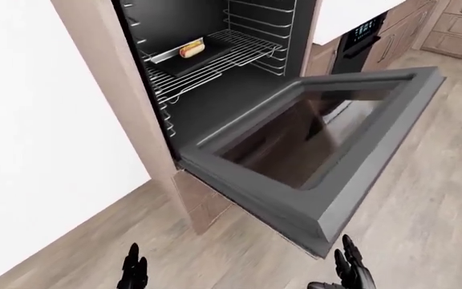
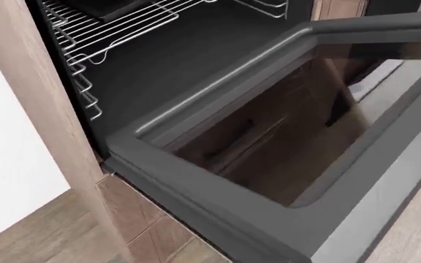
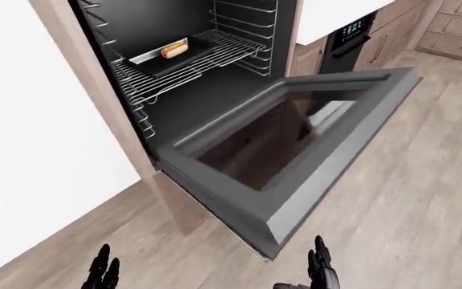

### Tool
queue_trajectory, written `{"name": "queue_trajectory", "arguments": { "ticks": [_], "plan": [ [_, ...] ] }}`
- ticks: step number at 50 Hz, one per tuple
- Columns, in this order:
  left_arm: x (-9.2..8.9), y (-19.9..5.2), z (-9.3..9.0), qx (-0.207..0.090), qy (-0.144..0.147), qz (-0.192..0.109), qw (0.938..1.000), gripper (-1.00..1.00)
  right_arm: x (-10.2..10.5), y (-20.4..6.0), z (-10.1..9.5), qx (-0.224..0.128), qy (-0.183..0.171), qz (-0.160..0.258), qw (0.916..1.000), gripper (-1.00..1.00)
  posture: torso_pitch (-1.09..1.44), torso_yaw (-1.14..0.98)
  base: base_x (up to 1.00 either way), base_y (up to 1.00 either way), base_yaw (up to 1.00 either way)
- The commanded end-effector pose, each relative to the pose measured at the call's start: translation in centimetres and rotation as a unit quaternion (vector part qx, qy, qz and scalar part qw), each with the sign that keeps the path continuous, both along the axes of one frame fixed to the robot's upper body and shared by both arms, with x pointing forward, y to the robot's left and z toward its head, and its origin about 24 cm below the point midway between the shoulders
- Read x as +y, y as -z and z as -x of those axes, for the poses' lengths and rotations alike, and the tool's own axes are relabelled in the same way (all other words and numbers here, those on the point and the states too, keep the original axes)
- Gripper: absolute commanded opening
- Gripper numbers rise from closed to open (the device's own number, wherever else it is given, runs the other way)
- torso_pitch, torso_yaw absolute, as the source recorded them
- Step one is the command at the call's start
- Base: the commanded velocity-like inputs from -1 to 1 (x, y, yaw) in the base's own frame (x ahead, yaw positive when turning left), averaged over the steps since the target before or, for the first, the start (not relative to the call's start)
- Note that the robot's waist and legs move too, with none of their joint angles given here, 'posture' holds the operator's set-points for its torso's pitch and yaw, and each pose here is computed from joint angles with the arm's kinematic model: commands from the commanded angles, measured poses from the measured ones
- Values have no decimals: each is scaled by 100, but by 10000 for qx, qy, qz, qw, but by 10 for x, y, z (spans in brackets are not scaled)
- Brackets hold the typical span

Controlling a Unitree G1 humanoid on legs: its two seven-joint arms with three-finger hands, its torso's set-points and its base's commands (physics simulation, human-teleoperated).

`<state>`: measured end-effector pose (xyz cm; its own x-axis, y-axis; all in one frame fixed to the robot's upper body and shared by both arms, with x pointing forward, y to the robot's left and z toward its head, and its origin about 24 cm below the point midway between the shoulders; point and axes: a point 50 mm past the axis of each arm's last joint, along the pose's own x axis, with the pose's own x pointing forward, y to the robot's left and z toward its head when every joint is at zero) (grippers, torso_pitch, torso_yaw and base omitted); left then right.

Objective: Close the oven door.

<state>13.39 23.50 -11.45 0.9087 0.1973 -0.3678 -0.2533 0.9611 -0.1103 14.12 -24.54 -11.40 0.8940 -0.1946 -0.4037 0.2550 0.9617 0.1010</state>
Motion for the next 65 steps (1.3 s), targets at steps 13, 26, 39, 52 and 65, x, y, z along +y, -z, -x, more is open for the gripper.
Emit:
{"name": "queue_trajectory", "arguments": {
  "ticks": [13,26,39,52,65],
  "plan": [
    [1,-7,-9,-276,32,-106,9996,100,-7,-9,-10,-306,-26,187,9994,100,0,0,0,51,0],
    [2,-7,-8,-272,25,-110,9996,100,-8,-9,-9,-334,-2,166,9993,100,0,0,0,42,0],
    [3,-7,-8,-274,24,-108,9996,100,-8,-10,-10,-389,-8,165,9991,100,0,0,0,0,0],
    [2,-7,-10,-285,35,-106,9995,100,-7,-10,-9,-384,-64,202,9990,100,0,0,1,0,0],
    [1,-7,-9,-279,41,-108,9995,100,-7,-10,-8,-367,-62,201,9991,100,0,0,8,0,0]
  ]
}}
